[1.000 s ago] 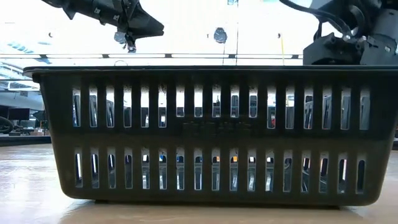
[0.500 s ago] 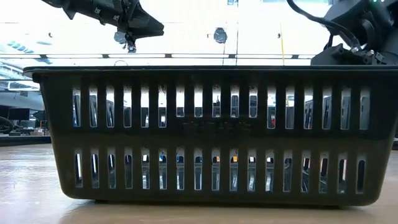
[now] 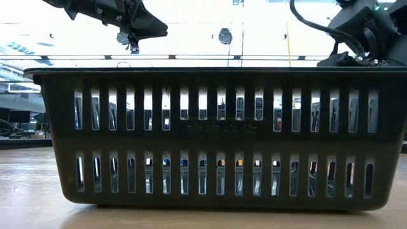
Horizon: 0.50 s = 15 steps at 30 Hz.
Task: Sort spring keychains into baskets
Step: Put the orange spring keychain into the blue basket
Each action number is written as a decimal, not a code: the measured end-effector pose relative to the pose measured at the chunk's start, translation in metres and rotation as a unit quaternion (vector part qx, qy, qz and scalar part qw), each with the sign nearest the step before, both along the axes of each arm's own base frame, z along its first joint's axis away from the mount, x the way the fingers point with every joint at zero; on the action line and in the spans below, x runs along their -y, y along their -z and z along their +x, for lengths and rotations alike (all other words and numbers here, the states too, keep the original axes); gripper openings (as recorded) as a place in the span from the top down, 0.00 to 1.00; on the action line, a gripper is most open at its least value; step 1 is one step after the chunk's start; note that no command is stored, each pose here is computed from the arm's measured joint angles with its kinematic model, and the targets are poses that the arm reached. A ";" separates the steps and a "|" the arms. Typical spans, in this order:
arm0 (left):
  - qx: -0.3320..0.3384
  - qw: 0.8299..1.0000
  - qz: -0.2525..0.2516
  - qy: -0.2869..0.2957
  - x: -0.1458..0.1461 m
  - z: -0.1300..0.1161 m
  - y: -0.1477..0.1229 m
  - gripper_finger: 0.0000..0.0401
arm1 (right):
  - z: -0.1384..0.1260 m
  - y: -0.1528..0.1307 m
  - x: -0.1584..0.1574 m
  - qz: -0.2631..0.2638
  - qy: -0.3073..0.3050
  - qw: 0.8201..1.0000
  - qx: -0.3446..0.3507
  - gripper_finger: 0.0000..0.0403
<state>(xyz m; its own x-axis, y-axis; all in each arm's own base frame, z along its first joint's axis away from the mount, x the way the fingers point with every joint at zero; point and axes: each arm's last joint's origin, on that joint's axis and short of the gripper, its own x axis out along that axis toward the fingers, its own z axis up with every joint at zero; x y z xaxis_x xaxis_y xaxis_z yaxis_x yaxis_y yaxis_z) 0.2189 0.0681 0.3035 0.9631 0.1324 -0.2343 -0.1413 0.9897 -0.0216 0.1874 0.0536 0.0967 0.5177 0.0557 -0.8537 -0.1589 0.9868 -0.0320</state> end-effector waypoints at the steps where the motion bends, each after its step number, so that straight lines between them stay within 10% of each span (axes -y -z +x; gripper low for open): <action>1: 0.000 1.000 0.000 0.000 0.000 0.000 0.000 0.71 | 0.000 0.000 0.001 -0.001 0.000 1.000 0.000 0.82; 15: 0.000 1.000 0.000 0.000 0.000 0.000 0.000 0.71 | 0.011 -0.006 0.003 -0.001 -0.009 0.998 0.062 0.96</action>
